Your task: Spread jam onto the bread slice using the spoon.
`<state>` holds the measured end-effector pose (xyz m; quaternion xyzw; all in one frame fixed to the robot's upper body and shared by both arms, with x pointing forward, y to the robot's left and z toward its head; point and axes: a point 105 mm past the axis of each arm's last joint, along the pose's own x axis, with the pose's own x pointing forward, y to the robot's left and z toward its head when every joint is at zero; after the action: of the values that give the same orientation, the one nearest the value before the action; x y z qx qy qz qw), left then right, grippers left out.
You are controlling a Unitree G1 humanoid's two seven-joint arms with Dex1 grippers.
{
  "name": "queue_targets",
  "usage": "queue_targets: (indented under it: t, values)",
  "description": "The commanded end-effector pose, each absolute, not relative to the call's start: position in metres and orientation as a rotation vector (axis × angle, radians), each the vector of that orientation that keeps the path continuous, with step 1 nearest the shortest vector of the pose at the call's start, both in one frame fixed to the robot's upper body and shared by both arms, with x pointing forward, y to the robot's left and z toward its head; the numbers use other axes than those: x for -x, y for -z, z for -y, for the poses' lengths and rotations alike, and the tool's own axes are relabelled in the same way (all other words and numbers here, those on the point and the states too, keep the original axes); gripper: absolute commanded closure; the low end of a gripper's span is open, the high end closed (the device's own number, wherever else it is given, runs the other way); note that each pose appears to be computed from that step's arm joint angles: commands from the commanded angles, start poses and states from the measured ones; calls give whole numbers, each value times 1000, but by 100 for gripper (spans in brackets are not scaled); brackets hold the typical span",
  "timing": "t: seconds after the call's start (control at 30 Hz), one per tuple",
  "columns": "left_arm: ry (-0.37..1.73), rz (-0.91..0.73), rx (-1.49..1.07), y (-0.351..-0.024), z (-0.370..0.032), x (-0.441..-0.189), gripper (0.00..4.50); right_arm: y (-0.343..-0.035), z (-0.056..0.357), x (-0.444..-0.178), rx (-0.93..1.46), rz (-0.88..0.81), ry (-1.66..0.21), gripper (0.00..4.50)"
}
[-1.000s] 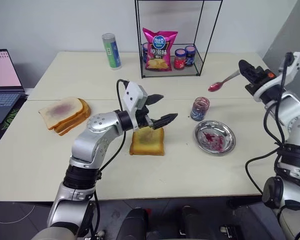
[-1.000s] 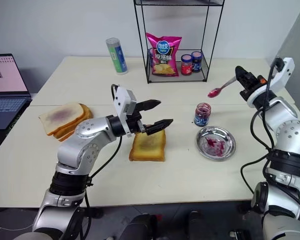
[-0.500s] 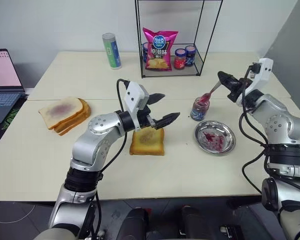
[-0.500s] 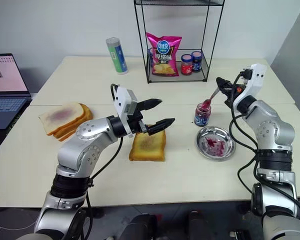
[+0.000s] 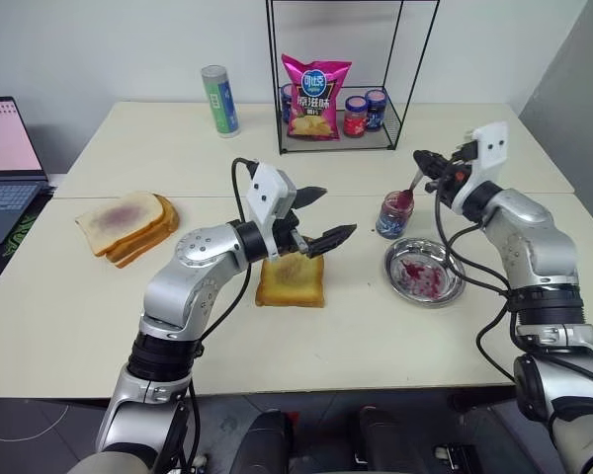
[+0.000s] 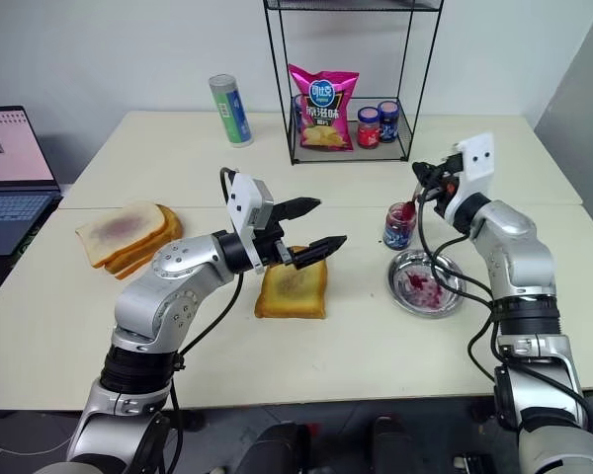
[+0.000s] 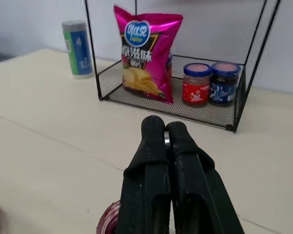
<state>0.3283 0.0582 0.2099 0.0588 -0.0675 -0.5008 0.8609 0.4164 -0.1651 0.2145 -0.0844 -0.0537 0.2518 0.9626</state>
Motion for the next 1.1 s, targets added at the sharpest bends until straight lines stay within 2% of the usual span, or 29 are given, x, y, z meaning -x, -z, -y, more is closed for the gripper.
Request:
queue_targets:
  t: [0.03,0.23,0.5,0.8,1.1]
  values:
    - [1070,200,-154,-224,-55,-322,0,-211,164,-417,224,122,-514,449]
    - [1065,202,-154,-224,-55,-322,0,-208,164,-420,169,104,-506,449]
    - [1060,203,-154,-223,-55,-323,0,-219,169,-427,-179,60,-452,449]
    - [1055,209,-159,-225,-55,-324,0,-229,183,-429,-465,27,-388,449]
    - [1059,211,-165,-225,-54,-326,0,-231,193,-431,-583,16,-340,449]
